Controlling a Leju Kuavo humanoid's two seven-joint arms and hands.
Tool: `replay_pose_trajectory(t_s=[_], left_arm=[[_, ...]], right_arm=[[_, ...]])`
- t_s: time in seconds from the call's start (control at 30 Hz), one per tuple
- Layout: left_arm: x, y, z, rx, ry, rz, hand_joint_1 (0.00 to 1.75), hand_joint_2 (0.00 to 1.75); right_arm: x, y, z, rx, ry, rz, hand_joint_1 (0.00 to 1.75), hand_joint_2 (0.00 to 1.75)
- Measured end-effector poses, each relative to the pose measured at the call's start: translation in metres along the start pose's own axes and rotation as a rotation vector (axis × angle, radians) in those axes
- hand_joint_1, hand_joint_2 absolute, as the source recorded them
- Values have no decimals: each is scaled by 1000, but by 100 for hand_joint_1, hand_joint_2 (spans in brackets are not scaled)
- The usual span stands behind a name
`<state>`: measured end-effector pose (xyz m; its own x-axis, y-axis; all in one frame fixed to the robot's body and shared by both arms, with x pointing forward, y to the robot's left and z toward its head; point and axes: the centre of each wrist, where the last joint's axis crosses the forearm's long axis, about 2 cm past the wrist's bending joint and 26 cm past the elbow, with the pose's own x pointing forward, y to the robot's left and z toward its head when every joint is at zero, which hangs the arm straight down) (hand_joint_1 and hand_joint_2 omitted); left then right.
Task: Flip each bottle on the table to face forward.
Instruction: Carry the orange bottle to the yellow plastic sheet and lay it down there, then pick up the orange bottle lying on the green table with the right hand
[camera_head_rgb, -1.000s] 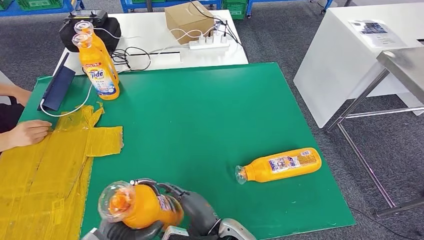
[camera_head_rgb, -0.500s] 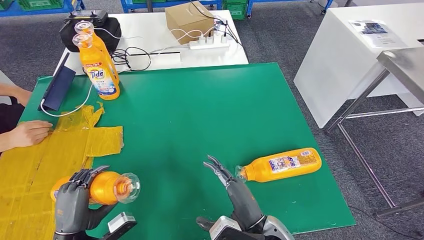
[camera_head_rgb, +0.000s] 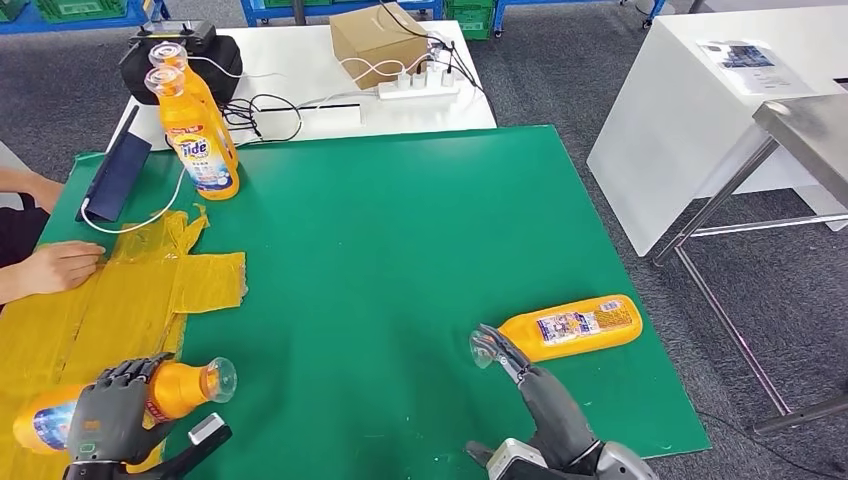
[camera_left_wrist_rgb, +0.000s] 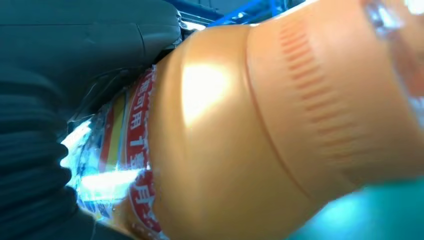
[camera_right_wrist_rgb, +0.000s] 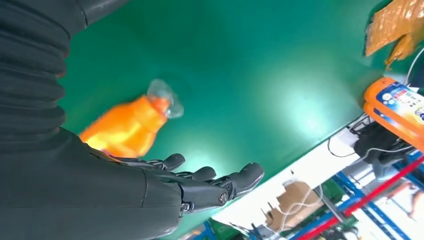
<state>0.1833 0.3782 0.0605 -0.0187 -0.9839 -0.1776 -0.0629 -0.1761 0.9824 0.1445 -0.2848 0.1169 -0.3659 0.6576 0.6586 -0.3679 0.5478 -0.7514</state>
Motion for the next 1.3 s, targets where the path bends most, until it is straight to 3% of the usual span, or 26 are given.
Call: replay_pose_trajectory(t_s=[0.27,0.73,0.97,1.2,1.3], left_arm=[[-22,-8,-12,-97,58,-60,0,175],[-25,-17,-29,-123,50,-3,0,175],[-21,-16,-35,-43,16,179,0,175],[-16,-16,-36,-38,-1,232,0,175],[-13,-15,-37,-37,-59,481,0,175]], right_arm=[[-15,-32,-9,32,20,94,0,175],[-40,-38,4,113,157,138,0,175],[-61,-45,3,183,222,183,0,175],[-70,-46,5,203,252,200,0,175],[-73,-47,6,208,269,222,0,175]])
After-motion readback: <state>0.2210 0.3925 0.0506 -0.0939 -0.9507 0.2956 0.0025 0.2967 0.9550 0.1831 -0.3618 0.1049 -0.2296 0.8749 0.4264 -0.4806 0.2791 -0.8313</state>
